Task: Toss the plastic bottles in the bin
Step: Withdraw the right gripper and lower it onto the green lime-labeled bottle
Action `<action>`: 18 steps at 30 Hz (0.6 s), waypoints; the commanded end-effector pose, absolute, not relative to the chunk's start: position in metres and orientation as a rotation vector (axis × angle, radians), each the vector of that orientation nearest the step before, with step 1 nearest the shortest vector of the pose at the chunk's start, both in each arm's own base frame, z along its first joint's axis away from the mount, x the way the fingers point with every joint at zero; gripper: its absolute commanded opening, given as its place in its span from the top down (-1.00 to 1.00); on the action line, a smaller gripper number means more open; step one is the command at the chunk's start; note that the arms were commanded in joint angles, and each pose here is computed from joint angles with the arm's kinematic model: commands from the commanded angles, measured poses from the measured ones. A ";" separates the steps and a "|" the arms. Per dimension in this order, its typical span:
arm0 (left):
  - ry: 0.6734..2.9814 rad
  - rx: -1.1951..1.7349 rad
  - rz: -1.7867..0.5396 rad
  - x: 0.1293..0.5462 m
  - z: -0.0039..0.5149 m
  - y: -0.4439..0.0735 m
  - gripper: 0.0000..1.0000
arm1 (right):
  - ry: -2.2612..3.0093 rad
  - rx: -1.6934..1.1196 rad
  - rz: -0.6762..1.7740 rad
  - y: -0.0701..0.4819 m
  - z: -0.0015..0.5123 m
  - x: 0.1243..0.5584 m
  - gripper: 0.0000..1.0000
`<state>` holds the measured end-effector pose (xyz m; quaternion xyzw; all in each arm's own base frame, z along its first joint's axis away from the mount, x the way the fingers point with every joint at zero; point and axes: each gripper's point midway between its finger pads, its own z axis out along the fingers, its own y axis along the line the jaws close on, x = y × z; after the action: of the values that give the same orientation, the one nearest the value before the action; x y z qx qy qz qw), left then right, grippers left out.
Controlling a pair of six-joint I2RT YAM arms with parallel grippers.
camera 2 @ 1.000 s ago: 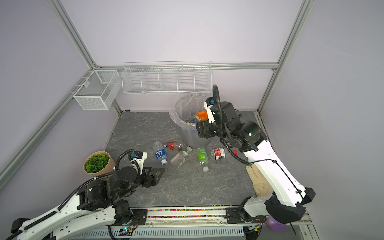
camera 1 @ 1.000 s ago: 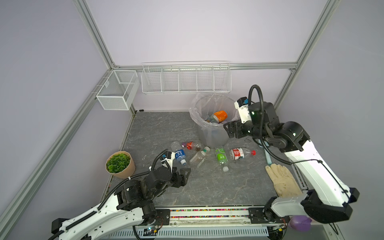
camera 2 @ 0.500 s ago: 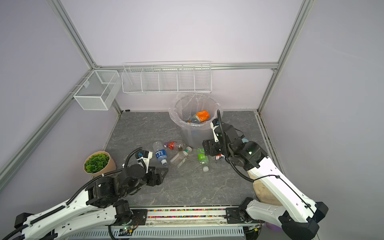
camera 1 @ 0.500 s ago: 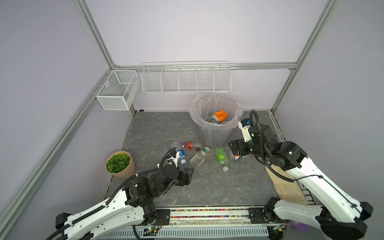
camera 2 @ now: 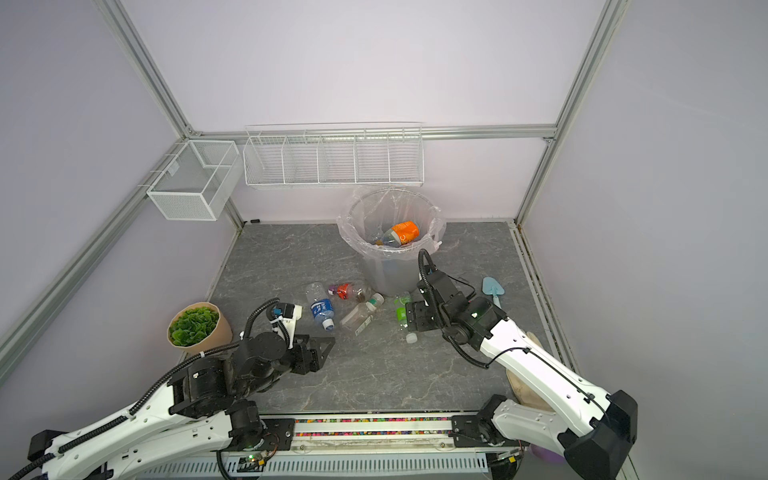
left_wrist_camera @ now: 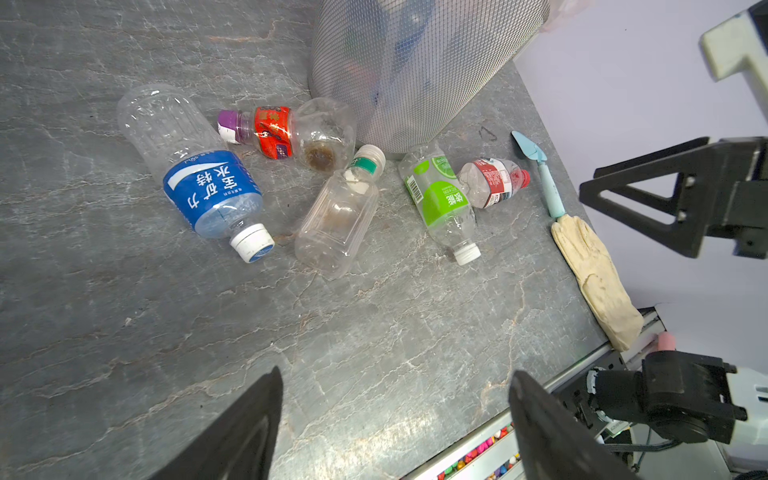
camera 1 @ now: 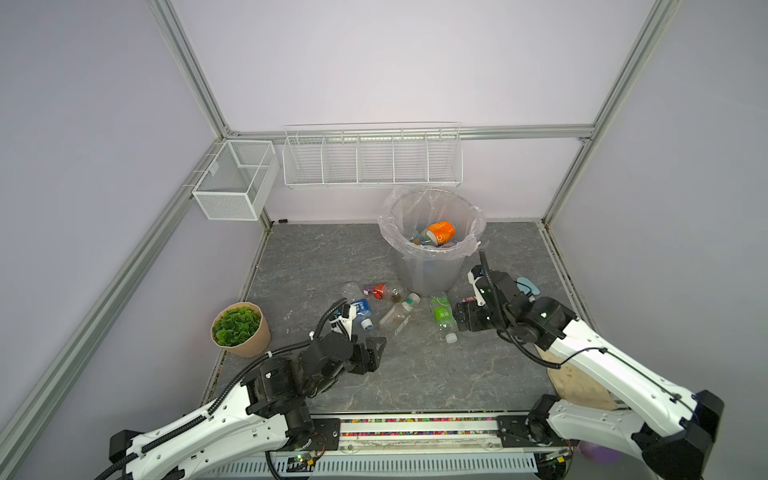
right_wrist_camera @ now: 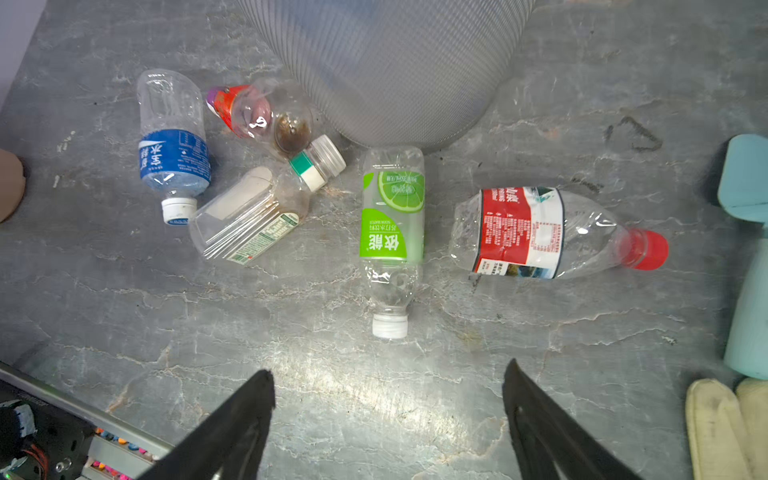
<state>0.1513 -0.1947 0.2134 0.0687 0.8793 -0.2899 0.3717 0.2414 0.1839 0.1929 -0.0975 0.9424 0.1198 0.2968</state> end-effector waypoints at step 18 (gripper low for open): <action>2.255 0.112 -0.737 0.145 0.205 -0.172 -0.69 | 2.711 -0.220 0.277 0.223 0.094 0.272 -0.81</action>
<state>0.1461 -0.1802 0.2134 0.0525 0.8744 -0.3020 0.3762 0.2685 0.2207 0.1035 -0.0940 0.9687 0.0964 0.2088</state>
